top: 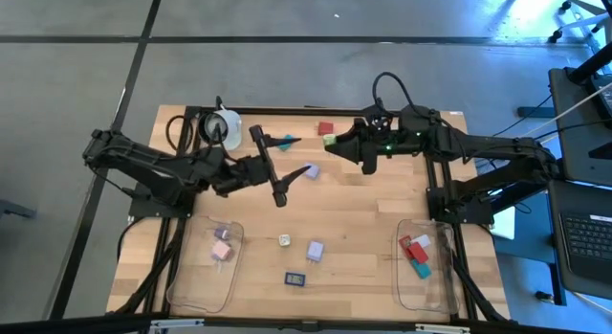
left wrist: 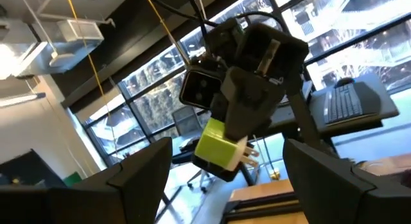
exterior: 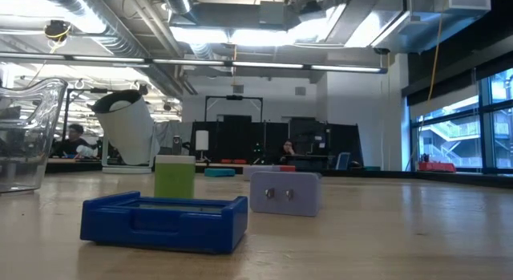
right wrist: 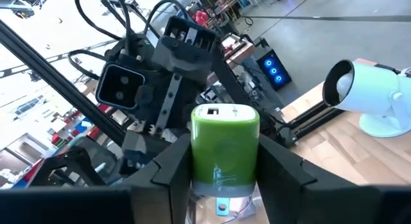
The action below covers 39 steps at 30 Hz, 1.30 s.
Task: Pick & Place Office items
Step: Put the top green adapter into the left transparent bin
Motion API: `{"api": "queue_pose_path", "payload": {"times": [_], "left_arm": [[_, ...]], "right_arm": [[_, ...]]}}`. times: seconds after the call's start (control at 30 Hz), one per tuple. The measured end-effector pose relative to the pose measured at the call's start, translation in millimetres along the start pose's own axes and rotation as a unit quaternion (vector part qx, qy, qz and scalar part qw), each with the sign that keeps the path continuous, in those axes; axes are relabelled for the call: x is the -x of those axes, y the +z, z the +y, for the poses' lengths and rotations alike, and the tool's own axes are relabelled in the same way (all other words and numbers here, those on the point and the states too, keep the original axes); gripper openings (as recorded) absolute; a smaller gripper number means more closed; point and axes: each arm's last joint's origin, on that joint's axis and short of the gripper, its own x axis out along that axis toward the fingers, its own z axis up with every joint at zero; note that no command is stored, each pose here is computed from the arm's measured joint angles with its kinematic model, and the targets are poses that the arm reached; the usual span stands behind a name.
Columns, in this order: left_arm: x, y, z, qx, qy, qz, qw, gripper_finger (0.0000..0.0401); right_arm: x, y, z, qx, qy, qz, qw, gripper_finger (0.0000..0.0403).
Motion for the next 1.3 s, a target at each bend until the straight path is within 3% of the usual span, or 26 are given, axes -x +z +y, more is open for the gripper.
{"api": "queue_pose_path", "payload": {"times": [0.23,0.43,0.67,1.3], "left_arm": [[-17,-18,-1,-0.033,-0.022,0.004,0.999,0.0294],[-28,-24,4,-0.054,0.002,-0.011,0.998,0.0294],[-40,-37,8,-0.055,-0.017,-0.025,0.998,0.0294],[-43,-40,9,-0.054,-0.035,-0.043,0.997,0.0294]], "right_arm": [[0,1,0,-0.006,0.003,-0.004,1.0,0.0145],[0,1,1,-0.008,0.005,-0.006,1.0,0.0146],[-5,-1,-2,-0.018,0.002,-0.002,1.0,0.0146],[-14,-9,-4,-0.033,0.019,0.032,0.999,0.0146]]}}
